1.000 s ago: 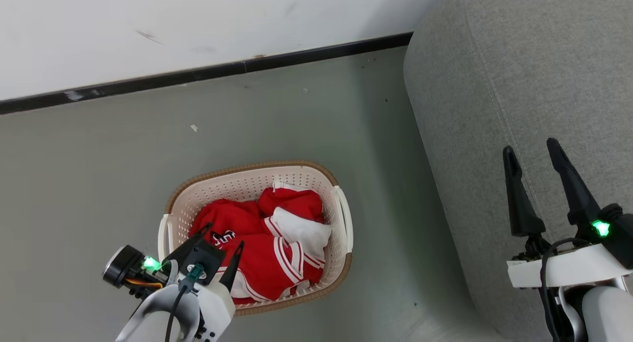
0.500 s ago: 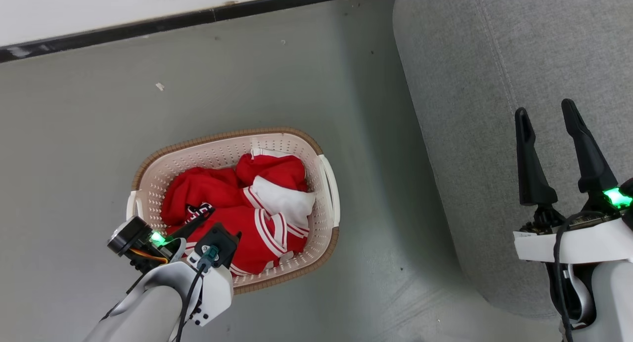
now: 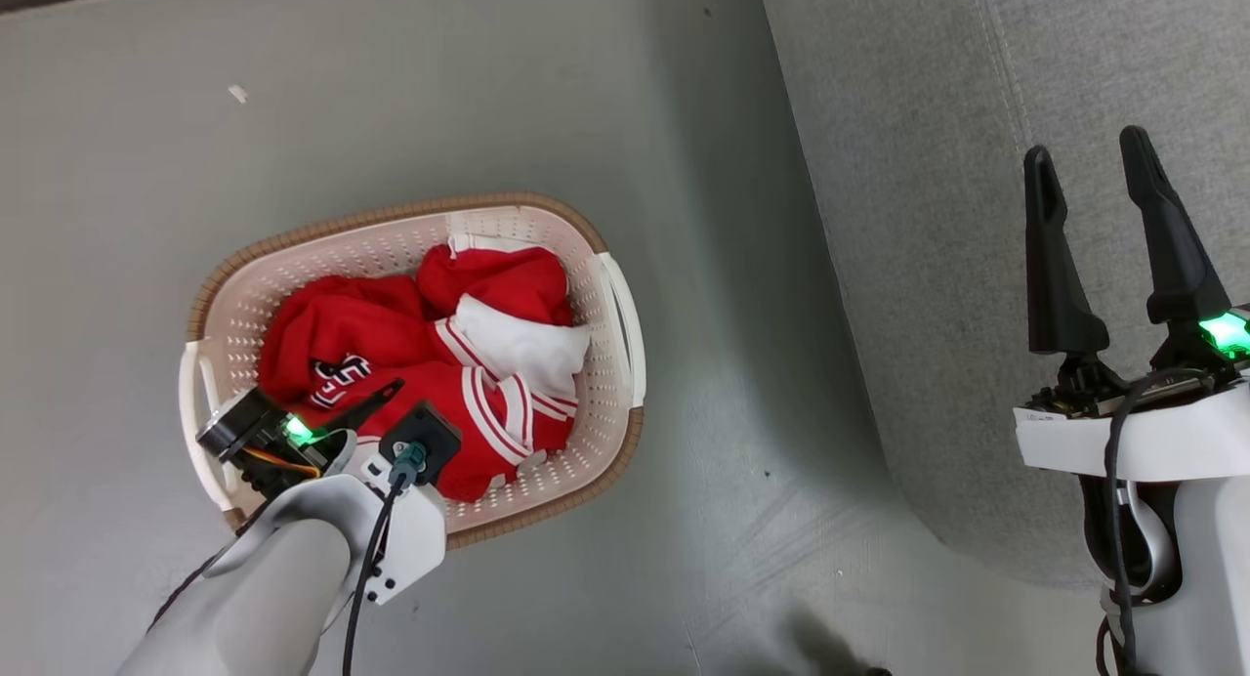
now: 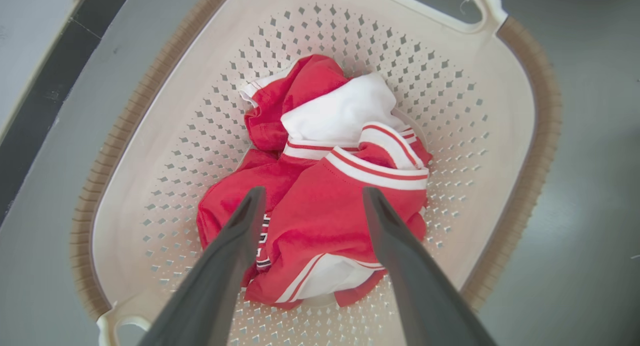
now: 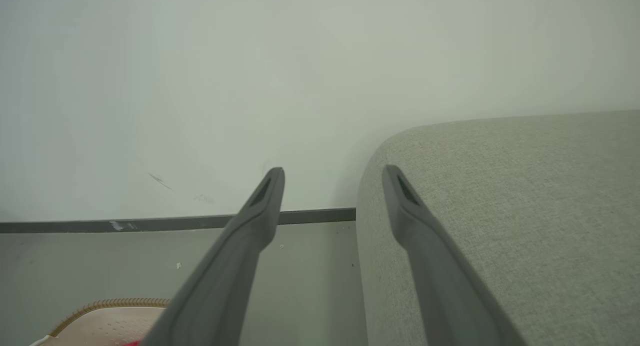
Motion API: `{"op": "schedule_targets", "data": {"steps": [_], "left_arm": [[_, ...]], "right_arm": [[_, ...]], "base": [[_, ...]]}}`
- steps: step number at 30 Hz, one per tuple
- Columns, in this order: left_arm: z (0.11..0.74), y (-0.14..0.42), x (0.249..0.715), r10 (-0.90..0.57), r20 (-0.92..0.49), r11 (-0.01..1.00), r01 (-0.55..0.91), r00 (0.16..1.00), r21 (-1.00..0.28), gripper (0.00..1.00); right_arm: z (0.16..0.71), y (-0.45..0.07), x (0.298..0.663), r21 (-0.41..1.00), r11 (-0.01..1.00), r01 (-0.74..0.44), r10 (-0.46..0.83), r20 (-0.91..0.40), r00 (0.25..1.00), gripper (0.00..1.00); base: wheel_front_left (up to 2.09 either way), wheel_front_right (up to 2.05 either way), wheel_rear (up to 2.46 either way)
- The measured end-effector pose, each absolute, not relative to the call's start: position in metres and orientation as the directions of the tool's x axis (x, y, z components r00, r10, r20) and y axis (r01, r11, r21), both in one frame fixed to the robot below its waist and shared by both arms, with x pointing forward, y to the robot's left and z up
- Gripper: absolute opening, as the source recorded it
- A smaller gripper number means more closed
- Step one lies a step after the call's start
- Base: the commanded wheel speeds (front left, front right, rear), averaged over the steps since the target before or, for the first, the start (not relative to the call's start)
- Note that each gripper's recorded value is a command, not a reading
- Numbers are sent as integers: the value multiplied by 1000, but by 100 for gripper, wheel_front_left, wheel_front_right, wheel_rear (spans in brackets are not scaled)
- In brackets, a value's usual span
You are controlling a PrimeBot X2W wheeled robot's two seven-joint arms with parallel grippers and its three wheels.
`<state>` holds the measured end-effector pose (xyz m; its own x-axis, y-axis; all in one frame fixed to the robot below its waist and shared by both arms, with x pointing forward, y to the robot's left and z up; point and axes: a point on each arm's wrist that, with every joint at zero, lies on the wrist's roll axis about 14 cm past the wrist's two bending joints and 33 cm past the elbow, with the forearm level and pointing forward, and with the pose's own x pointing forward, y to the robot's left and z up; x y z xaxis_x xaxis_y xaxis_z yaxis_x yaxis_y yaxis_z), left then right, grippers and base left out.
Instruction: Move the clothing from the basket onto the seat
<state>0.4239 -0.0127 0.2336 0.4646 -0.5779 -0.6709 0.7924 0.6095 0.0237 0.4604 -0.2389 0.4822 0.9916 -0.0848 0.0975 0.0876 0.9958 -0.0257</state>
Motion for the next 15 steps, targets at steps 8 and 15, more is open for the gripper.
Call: {"op": "schedule_targets", "data": {"steps": [8, 15], "left_arm": [[206, -19, 423, -579, -704, 571, 821, 411, 10, 100], [185, -22, 426, -575, -724, 546, 838, 381, 7, 100]], "right_arm": [[470, -243, 471, -38, 995, 92, -89, 79, 993, 100], [458, -244, 478, -48, 995, 89, -86, 60, 994, 100]], "base": [[0, 0, 0], [0, 0, 0]]}}
